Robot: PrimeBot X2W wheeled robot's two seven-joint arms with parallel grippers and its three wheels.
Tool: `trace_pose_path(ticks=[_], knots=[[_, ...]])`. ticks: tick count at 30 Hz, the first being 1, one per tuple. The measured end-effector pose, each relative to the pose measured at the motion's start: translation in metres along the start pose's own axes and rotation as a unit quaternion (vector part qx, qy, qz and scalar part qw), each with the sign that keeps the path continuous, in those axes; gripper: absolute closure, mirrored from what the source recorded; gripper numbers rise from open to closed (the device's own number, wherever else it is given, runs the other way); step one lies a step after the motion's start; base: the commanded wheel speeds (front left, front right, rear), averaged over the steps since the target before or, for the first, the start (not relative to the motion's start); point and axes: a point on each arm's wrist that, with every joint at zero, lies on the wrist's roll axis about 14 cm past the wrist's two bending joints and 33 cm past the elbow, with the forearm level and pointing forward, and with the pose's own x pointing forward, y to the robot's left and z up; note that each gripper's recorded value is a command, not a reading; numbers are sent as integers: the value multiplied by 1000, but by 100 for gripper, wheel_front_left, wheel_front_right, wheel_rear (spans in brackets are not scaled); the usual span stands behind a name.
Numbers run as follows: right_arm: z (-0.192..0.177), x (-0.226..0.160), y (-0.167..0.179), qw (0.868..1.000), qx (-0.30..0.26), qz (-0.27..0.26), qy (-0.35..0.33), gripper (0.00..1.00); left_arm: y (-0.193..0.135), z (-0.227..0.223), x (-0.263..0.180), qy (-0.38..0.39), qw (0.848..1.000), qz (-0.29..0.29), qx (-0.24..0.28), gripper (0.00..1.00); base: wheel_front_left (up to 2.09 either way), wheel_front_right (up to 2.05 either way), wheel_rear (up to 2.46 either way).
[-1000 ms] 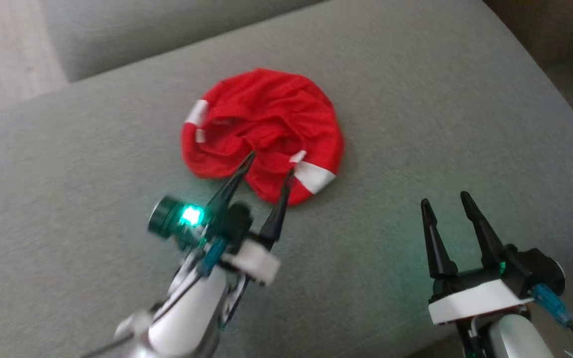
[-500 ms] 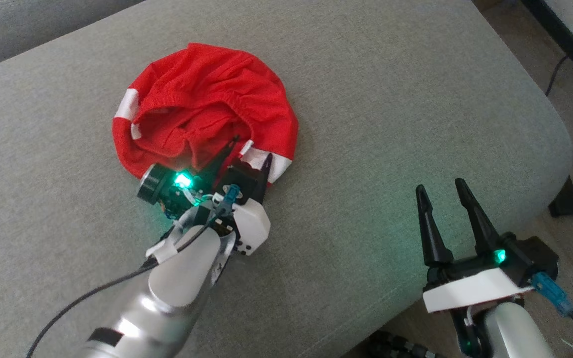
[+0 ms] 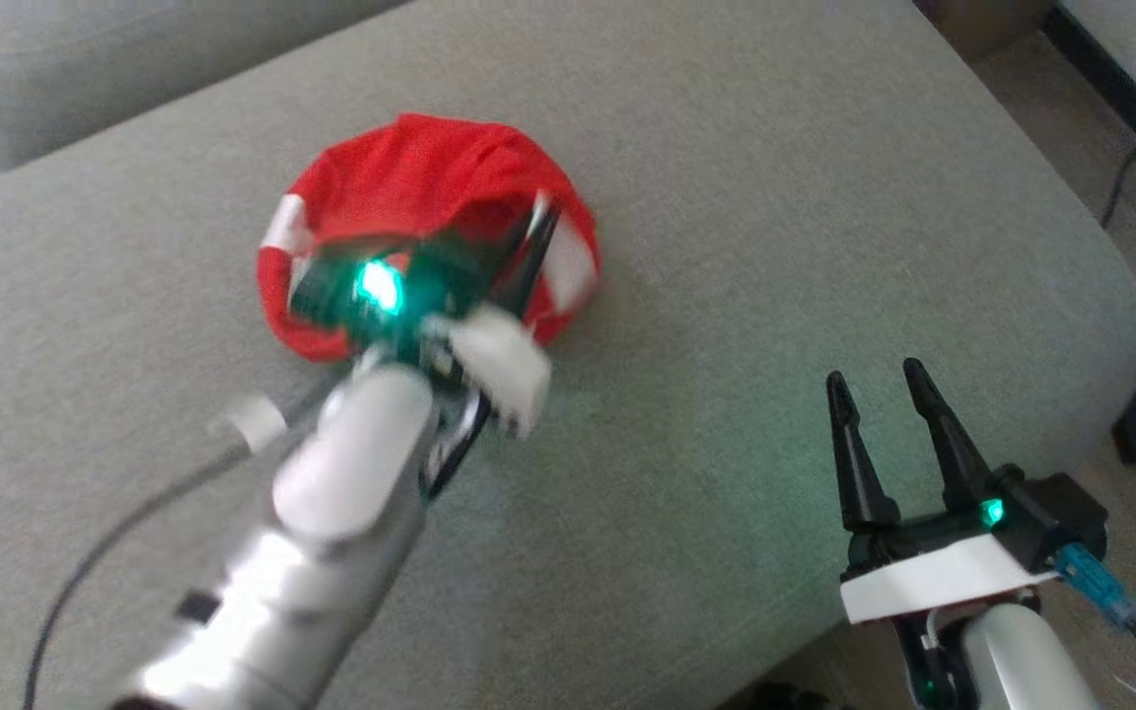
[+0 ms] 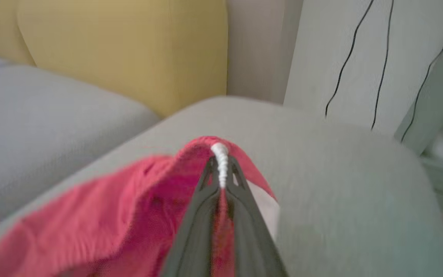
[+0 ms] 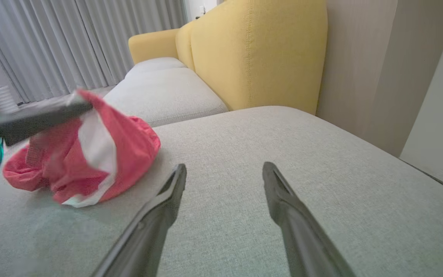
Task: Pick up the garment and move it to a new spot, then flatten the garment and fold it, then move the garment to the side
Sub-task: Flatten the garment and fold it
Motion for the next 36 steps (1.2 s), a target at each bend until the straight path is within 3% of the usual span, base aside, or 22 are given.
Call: trace_pose_path(ticks=[4, 8, 12, 14, 18, 22, 36], knots=[[5, 2, 10, 1000, 6, 17, -12, 0, 5, 102, -4, -117, 993, -12, -5, 100, 0, 0, 0], [5, 3, 24, 999, 13, 41, -15, 0, 19, 205, -31, -228, 974, 0, 1, 100, 0, 0, 0], [7, 6, 36, 998, 17, 62, -21, 0, 42, 245, -70, -276, 961, 27, -16, 100, 0, 0, 0], [5, 7, 40, 997, 22, 68, -19, 0, 57, 232, -85, -268, 961, 43, -46, 100, 0, 0, 0], [-2, 17, 58, 995, 39, 94, -7, 0, 92, 101, -117, -143, 975, 112, -131, 100, 0, 0, 0], [-10, 28, 68, 993, 38, 107, 6, 0, 104, 6, -151, -60, 967, 164, -183, 100, 0, 0, 0], [-49, 75, 119, 982, 11, 176, 69, 0, 138, -33, -187, -69, 948, 229, -208, 100, 0, 0, 0]])
